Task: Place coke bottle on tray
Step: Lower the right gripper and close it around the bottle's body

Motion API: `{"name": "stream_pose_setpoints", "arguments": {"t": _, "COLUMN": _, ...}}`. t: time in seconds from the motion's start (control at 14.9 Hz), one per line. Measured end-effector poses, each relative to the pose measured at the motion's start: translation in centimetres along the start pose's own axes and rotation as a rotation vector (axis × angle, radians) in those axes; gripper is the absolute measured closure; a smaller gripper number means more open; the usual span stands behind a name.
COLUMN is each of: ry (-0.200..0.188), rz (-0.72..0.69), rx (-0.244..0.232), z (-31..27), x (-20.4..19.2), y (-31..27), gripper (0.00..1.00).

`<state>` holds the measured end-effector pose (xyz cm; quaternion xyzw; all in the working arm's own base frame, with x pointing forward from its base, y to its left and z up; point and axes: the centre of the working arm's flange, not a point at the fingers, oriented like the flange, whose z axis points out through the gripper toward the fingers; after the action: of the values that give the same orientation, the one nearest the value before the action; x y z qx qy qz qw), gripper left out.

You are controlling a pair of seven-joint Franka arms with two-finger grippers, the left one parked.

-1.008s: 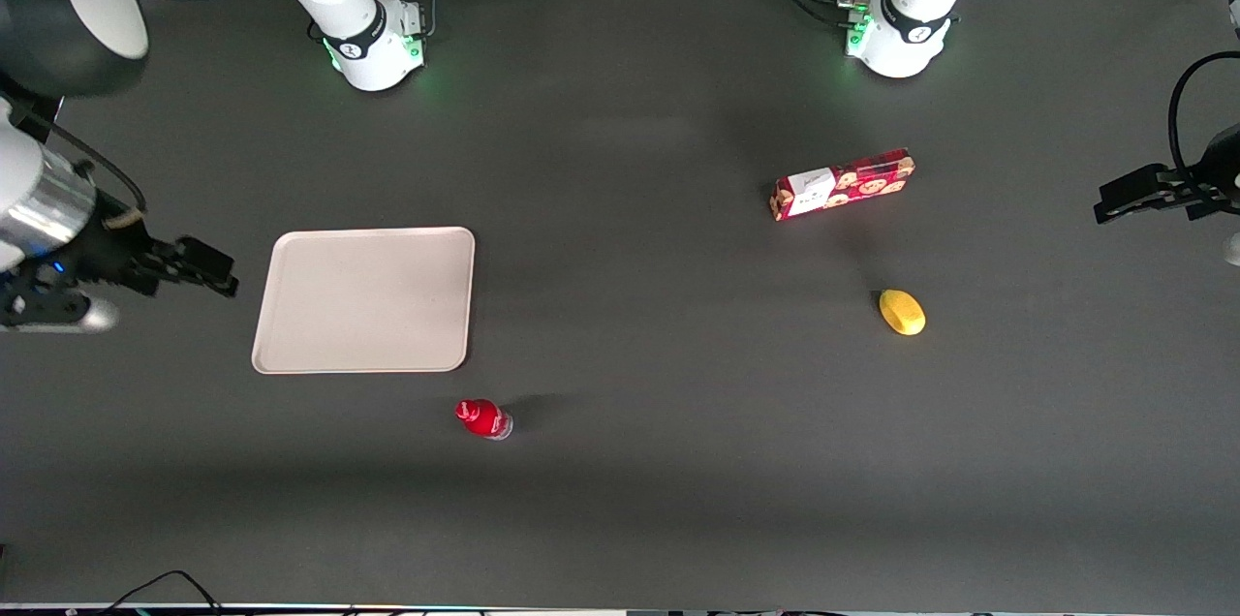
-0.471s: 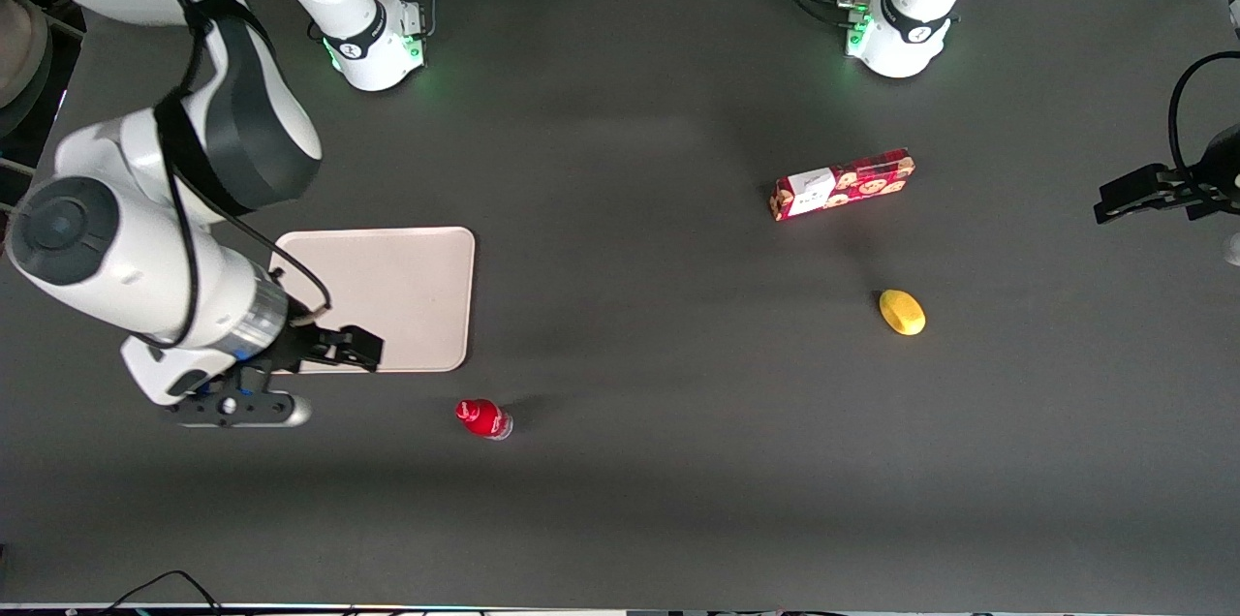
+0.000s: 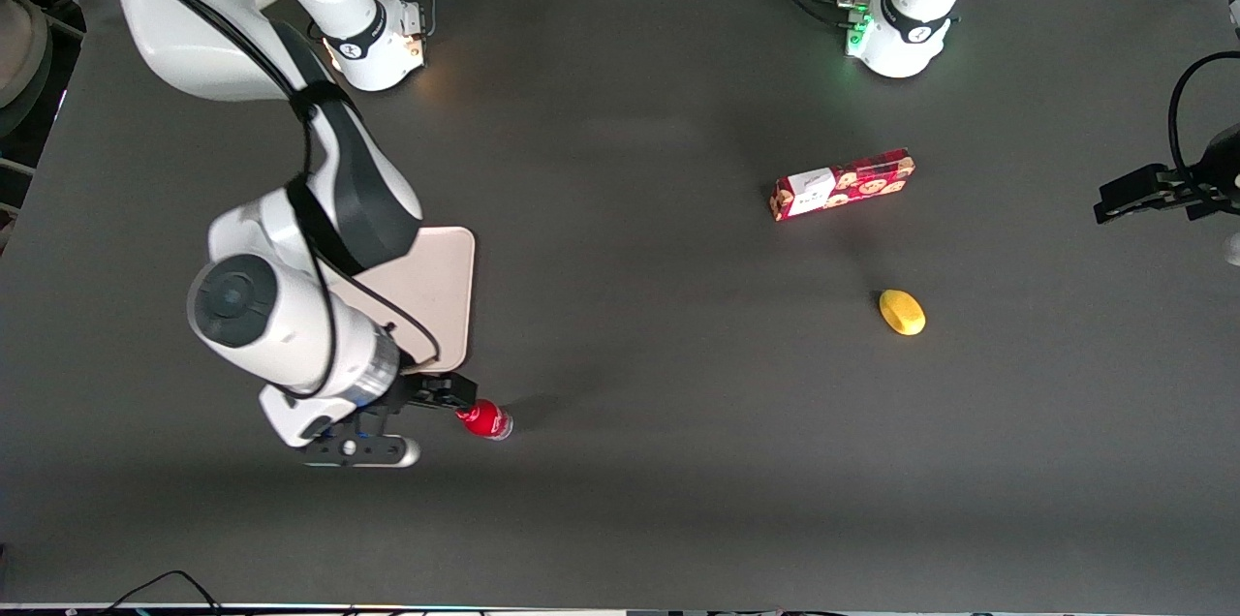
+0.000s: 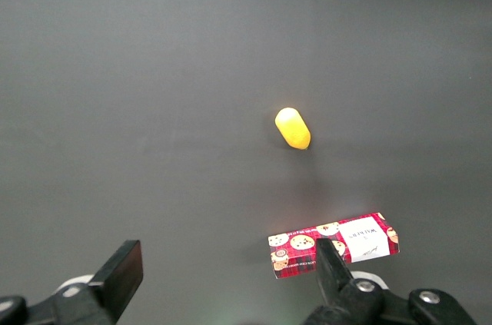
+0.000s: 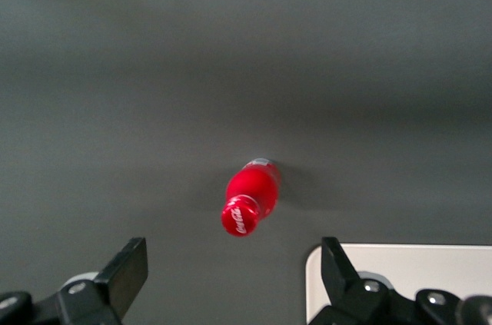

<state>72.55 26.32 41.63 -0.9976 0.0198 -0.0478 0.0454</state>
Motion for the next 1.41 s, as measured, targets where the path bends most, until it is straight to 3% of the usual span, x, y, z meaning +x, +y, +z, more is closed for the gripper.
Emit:
{"name": "stream_pose_setpoints", "arguments": {"t": 0.47, "ry": -0.051, "rz": -0.007, "rx": -0.043, "z": 7.2, "x": 0.0, "y": -0.1, "gripper": 0.0}}
{"name": "stream_pose_setpoints", "arguments": {"t": 0.94, "ry": -0.078, "rz": 0.004, "rx": -0.052, "z": 9.3, "x": -0.3, "y": 0.0, "gripper": 0.01}}
{"name": "stream_pose_setpoints", "arguments": {"t": 1.28, "ry": -0.08, "rz": 0.016, "rx": -0.05, "z": 10.2, "x": -0.6, "y": -0.7, "gripper": 0.12}}
{"name": "stream_pose_setpoints", "arguments": {"t": 1.41, "ry": -0.077, "rz": 0.016, "rx": -0.048, "z": 10.2, "x": -0.6, "y": -0.9, "gripper": 0.23}}
